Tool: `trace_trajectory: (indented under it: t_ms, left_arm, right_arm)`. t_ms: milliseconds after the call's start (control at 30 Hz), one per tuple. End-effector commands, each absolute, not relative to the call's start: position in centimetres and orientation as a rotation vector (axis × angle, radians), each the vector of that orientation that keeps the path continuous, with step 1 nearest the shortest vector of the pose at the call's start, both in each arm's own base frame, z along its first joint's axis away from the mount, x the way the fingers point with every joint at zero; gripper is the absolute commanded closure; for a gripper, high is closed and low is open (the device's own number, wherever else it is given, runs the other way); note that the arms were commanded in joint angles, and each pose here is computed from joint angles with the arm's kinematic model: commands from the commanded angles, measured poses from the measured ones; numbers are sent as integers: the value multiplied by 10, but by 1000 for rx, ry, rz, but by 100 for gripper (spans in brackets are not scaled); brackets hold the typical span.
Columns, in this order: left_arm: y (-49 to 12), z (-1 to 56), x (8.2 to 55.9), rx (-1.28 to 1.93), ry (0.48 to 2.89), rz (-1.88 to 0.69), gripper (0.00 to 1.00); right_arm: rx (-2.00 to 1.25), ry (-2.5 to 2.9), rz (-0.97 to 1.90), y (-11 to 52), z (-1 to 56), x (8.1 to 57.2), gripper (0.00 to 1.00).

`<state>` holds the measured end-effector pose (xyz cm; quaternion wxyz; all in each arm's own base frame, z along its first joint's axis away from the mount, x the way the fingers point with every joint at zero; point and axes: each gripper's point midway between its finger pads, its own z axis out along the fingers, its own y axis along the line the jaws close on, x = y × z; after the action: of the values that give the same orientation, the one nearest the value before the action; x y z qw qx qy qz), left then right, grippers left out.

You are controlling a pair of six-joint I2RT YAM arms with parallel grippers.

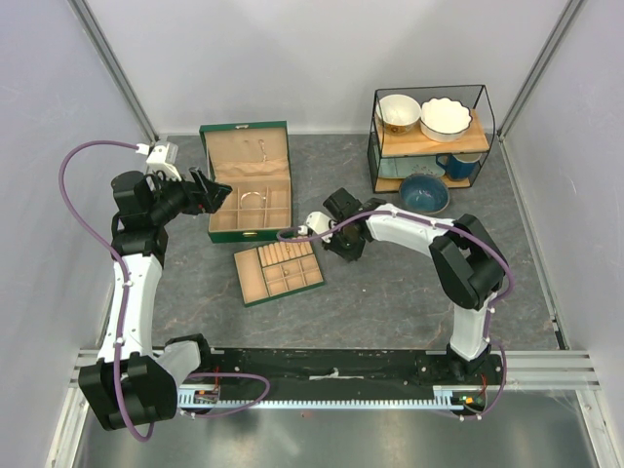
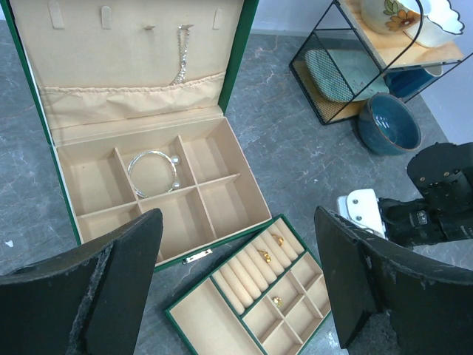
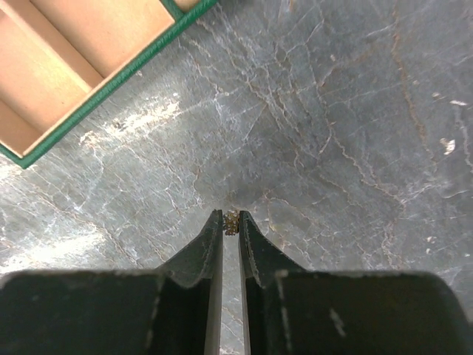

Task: Organize the mixed jewelry

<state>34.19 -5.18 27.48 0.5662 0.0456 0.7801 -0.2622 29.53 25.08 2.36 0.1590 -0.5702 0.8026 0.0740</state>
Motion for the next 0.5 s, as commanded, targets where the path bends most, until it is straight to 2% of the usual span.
trace_trajectory:
  t_ms: [0, 467]
  left_arm:
    - [-52, 293, 342, 165, 1777, -596, 10]
    - [-26, 292, 353, 9, 1796, -467, 10]
  right_arm:
    - [-1586, 2212, 268, 269, 67, 307, 84]
    - [-1683, 2038, 408, 345, 108, 272, 84]
